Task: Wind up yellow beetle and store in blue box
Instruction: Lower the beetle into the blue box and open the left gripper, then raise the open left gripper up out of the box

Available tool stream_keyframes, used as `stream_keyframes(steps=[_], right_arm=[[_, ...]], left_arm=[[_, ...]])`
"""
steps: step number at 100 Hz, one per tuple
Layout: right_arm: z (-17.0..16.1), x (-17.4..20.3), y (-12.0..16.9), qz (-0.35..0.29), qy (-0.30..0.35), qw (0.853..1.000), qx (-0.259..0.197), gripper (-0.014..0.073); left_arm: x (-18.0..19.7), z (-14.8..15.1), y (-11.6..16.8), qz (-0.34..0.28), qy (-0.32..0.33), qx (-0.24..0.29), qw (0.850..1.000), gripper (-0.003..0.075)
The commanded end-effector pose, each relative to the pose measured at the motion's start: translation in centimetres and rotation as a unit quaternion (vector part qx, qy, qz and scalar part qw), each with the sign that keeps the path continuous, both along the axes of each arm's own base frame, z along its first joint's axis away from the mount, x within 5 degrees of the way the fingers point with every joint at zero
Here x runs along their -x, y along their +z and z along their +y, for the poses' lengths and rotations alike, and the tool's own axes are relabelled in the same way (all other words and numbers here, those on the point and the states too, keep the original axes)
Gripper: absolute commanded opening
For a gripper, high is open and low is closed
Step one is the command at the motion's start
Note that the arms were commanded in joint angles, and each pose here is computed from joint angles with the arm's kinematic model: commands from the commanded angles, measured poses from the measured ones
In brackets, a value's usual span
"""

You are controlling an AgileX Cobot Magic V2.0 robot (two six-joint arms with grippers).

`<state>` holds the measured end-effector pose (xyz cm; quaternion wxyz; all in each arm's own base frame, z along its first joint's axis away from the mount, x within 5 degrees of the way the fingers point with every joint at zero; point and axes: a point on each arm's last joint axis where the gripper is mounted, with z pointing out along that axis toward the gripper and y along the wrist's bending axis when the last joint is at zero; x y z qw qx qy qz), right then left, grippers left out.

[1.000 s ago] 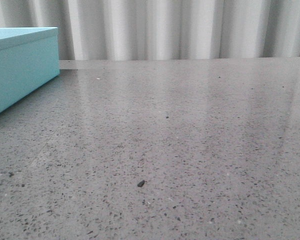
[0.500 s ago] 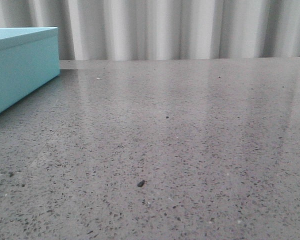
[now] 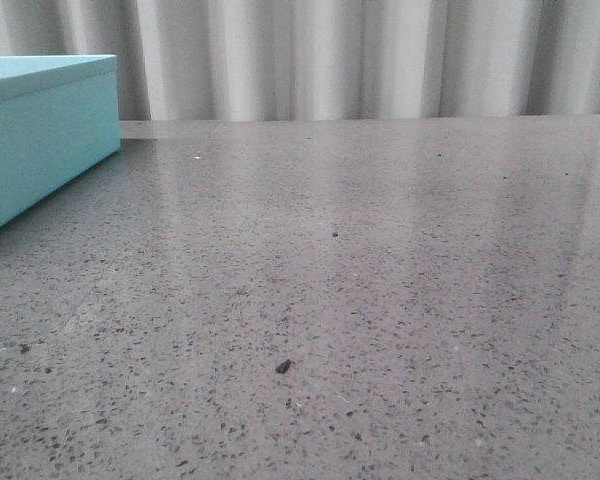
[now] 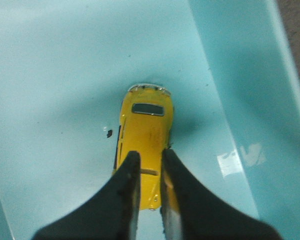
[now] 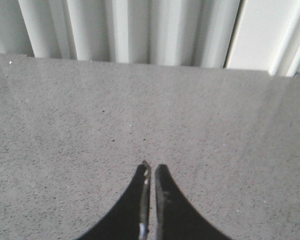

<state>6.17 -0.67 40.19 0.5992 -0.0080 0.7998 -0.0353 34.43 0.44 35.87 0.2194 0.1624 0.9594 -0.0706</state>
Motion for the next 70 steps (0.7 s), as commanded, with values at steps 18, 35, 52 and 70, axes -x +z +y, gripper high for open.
stream_keyframes(steps=[18, 35, 52, 70], right_arm=[[-0.4, 2.3, -2.0, -0.084, -0.006, 0.996, 0.032, -0.0041], [-0.6, 3.3, -3.9, -0.087, -0.007, 0.996, 0.035, -0.0041], [-0.6, 3.7, -5.6, -0.086, -0.008, 0.995, 0.039, -0.0041], [-0.6, 4.7, -6.2, -0.133, -0.002, 0.990, 0.039, -0.0041]], left_arm=[[4.5, -0.9, 6.1, -0.085, -0.006, 0.028, 0.996, -0.0021], [6.6, -1.1, 8.3, -0.132, -0.005, 0.030, 0.991, -0.0021], [8.6, -1.4, 9.8, -0.175, -0.002, 0.035, 0.984, -0.0021], [10.9, -1.4, 9.6, -0.217, 0.012, 0.037, 0.975, -0.0021]])
